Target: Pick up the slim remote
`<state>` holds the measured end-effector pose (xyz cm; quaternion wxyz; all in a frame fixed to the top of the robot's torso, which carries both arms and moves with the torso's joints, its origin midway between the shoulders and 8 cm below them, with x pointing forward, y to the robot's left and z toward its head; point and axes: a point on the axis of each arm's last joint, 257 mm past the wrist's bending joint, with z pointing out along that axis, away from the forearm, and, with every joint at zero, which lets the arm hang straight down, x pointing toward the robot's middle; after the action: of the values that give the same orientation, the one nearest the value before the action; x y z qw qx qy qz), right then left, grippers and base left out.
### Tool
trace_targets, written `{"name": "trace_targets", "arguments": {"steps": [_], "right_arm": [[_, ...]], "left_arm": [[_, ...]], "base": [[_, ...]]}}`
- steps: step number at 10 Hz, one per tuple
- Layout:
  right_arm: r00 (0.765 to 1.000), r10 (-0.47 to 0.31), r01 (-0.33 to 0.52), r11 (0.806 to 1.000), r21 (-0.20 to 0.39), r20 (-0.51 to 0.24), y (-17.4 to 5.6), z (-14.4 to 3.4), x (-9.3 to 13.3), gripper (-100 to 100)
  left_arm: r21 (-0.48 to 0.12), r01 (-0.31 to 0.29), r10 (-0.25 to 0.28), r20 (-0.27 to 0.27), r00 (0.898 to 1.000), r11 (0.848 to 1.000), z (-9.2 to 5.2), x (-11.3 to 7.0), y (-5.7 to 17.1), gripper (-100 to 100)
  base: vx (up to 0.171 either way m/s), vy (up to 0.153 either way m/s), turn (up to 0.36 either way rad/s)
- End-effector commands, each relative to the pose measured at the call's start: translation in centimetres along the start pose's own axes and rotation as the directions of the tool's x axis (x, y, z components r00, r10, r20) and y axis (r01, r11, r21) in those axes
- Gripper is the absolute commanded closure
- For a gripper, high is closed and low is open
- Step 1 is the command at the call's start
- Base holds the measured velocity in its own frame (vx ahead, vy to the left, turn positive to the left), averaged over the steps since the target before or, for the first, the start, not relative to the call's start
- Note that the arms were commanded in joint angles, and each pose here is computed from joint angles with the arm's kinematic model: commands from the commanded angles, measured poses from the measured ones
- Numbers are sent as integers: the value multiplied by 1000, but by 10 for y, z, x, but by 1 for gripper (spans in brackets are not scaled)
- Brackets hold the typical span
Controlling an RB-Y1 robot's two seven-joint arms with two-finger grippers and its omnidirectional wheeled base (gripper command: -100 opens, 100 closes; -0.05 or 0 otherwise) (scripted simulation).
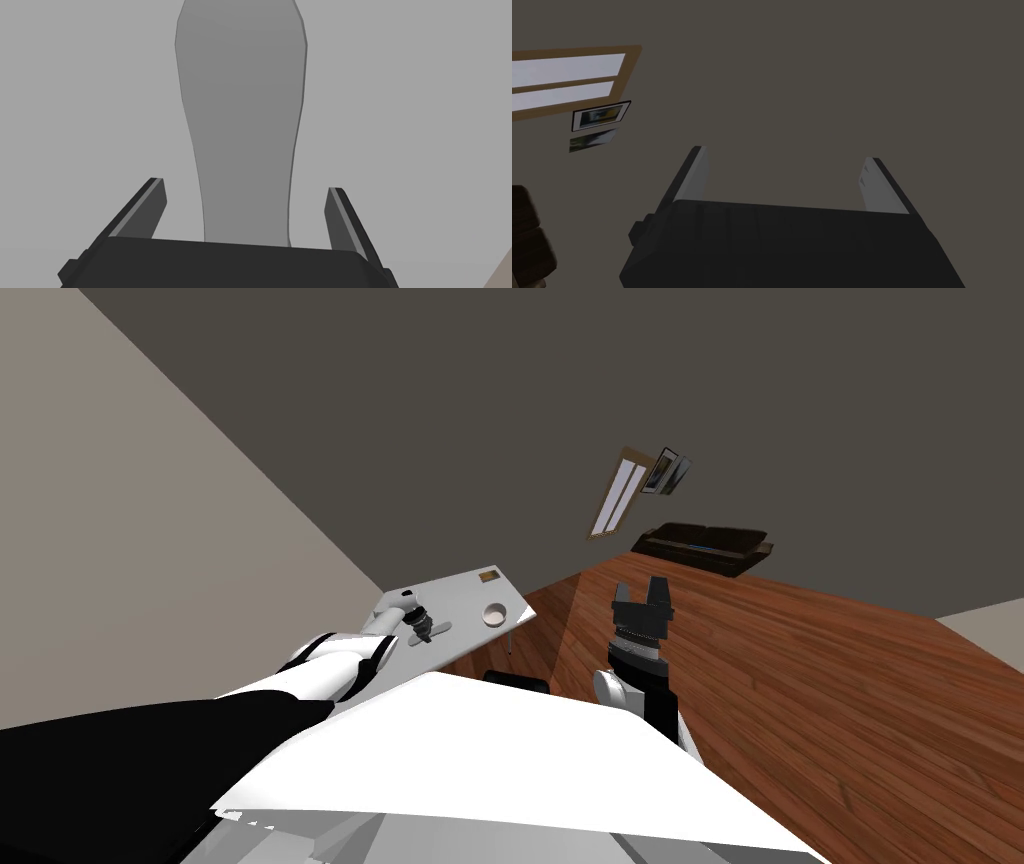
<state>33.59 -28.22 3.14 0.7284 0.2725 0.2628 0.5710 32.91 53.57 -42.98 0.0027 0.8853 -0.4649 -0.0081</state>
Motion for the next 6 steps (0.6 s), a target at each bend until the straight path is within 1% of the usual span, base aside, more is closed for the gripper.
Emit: {"name": "trace_targets", "arguments": {"steps": [1, 5, 6], "right_arm": [[1000, 0, 0, 1000, 0, 0, 0, 0, 0, 0], [1000, 0, 0, 1000, 0, 0, 0, 0, 0, 0], [1000, 0, 0, 1000, 0, 0, 0, 0, 0, 0]], "left_arm": [[0, 0, 0, 0, 1000, 1000, 0, 0, 0, 100], [-1, 1, -1, 0, 1000, 1000, 0, 0, 0, 100], [-2, 0, 0, 0, 1000, 1000, 0, 0, 1, 0]], "base": [[0, 0, 0], [0, 0, 0], [0, 0, 0]]}}
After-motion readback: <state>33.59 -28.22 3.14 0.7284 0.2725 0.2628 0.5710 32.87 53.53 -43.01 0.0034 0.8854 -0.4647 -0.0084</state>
